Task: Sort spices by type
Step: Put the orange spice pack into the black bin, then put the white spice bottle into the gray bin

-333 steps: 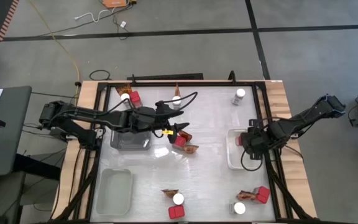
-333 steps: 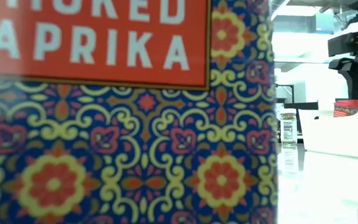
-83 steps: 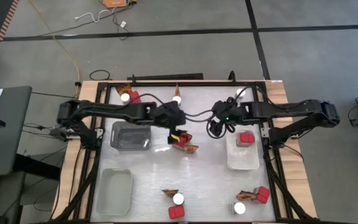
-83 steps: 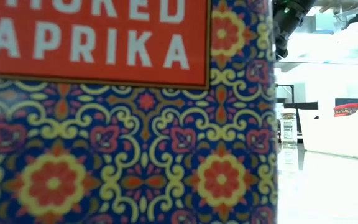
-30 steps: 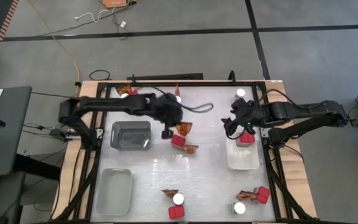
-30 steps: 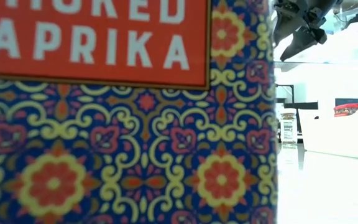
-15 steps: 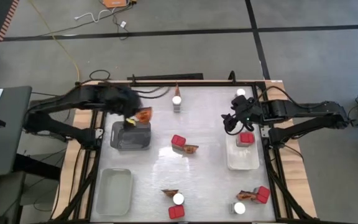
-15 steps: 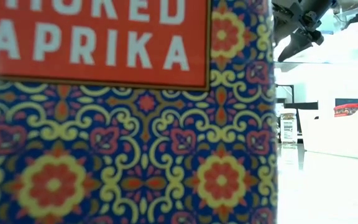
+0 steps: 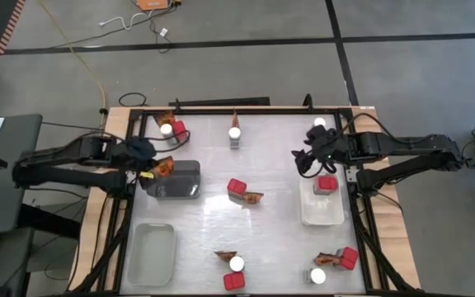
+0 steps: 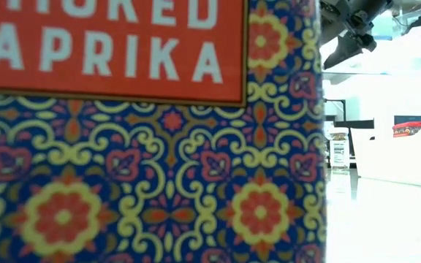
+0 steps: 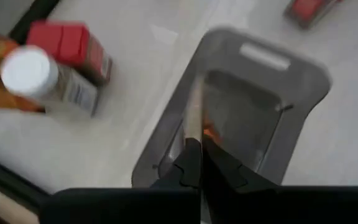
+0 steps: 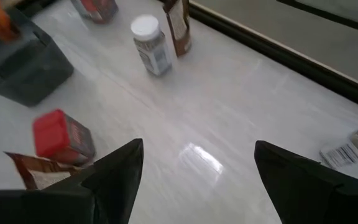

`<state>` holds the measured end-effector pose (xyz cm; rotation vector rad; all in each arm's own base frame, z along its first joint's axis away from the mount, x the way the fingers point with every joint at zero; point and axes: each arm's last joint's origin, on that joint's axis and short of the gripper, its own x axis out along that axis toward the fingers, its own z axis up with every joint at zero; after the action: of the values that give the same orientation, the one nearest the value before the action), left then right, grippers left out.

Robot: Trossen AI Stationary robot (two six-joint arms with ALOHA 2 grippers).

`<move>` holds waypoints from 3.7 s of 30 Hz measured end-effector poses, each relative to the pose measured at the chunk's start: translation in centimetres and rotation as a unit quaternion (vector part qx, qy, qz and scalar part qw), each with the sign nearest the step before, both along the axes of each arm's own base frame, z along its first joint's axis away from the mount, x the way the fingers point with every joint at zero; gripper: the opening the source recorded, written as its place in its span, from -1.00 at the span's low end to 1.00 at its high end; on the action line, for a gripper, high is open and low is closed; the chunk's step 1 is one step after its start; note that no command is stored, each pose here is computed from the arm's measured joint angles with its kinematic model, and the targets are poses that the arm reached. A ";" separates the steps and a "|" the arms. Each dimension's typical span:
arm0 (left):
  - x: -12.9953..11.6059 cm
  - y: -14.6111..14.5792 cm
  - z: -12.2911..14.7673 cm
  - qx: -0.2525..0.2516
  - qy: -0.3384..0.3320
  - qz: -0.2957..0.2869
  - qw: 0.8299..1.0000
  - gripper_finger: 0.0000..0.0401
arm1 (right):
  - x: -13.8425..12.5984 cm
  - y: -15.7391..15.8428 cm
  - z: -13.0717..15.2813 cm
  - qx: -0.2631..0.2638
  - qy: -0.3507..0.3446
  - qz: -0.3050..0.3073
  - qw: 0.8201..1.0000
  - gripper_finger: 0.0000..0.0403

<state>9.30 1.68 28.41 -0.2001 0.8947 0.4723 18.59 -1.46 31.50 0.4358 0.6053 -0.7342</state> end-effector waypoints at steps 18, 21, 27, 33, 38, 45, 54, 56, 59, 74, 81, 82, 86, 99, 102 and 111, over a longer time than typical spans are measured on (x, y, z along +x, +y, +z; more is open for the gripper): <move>-1.3 -0.1 -3.2 -0.003 0.011 0.009 1.000 -0.99 | 0.7 -1.0 0.7 0.000 -0.057 -0.024 0.998 0.65; -1.2 -0.1 -3.2 -0.013 0.000 0.024 1.000 -0.98 | 0.7 -1.0 0.8 0.000 -0.059 -0.024 0.998 0.65; -0.4 0.1 -3.2 -0.018 -0.028 0.086 0.996 -0.98 | 1.5 -1.0 0.1 0.001 -0.042 -0.023 0.999 0.65; 0.0 0.2 -4.7 -0.023 0.014 0.098 0.995 -0.98 | 2.7 -1.1 -0.9 0.002 -0.014 -0.023 1.000 0.65; 0.3 0.3 -4.7 -0.019 0.021 0.101 0.995 -0.98 | 3.3 -1.1 -1.5 0.004 0.000 -0.021 1.000 0.65; 0.4 0.2 -4.7 -0.027 0.019 0.098 0.995 -0.94 | 3.4 -1.1 -1.5 0.003 -0.002 -0.021 1.000 0.65; 0.4 0.2 -4.7 -0.033 0.015 0.105 0.994 -0.60 | 4.0 -1.2 -0.8 -0.027 -0.031 0.008 0.999 0.65; 0.4 0.2 -4.7 -0.034 0.015 0.106 0.994 -0.50 | 4.2 -1.2 -0.7 -0.030 -0.038 0.010 0.999 0.65; 0.4 0.2 -4.7 -0.035 0.013 0.109 0.993 -0.39 | 4.1 -1.5 -0.7 -0.030 -0.039 0.003 0.999 0.65; 0.4 0.1 -4.7 -0.066 0.008 0.108 0.992 -0.29 | 4.5 -2.7 0.0 -0.044 -0.064 0.030 0.997 0.65; 0.4 0.2 -2.4 -0.038 -0.020 0.096 0.994 -0.29 | 5.0 -2.8 0.7 -0.088 -0.080 0.064 0.991 0.65; 0.4 0.2 -1.9 -0.030 -0.026 0.093 0.995 -0.29 | 5.1 -2.8 0.7 -0.090 -0.080 0.065 0.991 0.65; 0.3 0.2 -0.4 -0.014 -0.043 0.075 0.996 -0.29 | 5.5 -2.8 0.4 -0.092 -0.076 0.067 0.991 0.65; 0.5 0.1 -0.1 -0.032 -0.060 0.077 0.995 -0.29 | 10.7 -4.4 -1.1 -0.088 -0.070 0.141 0.984 0.65; 0.5 0.1 -0.1 -0.032 -0.060 0.078 0.995 -0.29 | 12.5 -5.8 -0.4 -0.091 -0.052 0.164 0.981 0.65; 0.4 0.2 -0.1 -0.014 -0.056 0.076 0.995 -0.29 | 17.3 -11.7 1.0 -0.093 0.088 0.256 0.958 0.65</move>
<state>9.74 1.90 28.34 -0.3188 0.7802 0.5837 35.92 -13.16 32.46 0.0287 0.7710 -0.3279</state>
